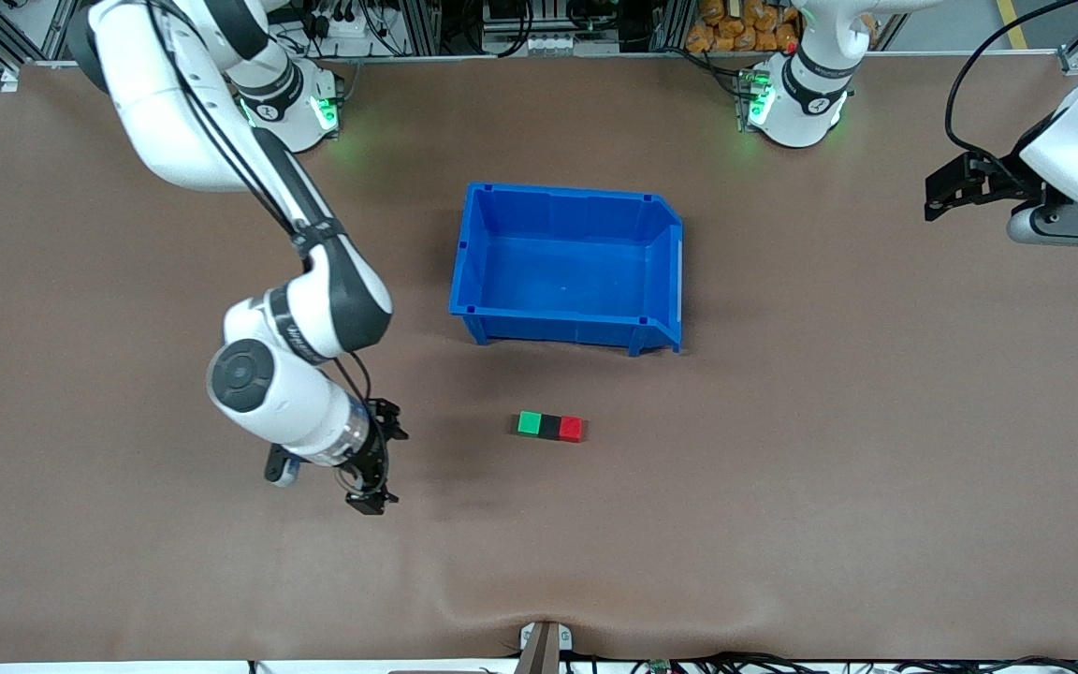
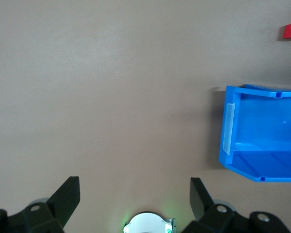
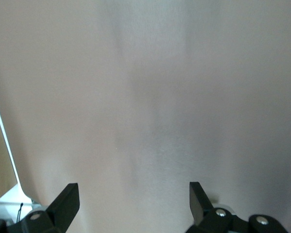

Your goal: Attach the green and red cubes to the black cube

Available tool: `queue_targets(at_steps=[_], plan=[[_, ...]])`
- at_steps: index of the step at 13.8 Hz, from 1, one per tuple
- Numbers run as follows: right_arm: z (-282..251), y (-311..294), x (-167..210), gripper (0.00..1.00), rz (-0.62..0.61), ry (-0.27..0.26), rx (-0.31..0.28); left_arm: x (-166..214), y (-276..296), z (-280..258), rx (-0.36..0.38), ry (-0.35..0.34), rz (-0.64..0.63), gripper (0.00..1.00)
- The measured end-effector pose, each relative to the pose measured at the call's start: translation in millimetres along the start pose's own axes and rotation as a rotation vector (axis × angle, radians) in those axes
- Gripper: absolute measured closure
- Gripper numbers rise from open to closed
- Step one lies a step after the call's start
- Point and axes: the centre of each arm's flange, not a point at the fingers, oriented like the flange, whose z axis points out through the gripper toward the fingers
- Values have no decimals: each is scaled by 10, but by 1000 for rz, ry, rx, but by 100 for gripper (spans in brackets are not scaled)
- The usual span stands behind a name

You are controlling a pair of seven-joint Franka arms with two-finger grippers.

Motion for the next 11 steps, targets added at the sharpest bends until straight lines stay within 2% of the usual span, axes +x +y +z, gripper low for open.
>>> queue_targets(at_steps=[2, 3, 5, 7, 9, 11], plan=[[-331, -57, 123, 0, -40, -21, 2, 0, 2, 0, 0, 0, 0, 0], [-465, -63, 216, 0, -82, -21, -17, -1, 2, 0, 0, 0, 0, 0], [-663, -34, 473, 0, -202, -13, -97, -1, 1, 1, 0, -1, 0, 0], [-926, -37, 800, 0, -326, -19, -145, -1, 0, 2, 0, -1, 0, 0], [-1270, -33, 1067, 0, -441, -19, -156, -1, 0, 4, 0, -2, 0, 0], [-1548, 7, 1164, 0, -547, -8, -159, 1, 0, 10, 0, -4, 0, 0]])
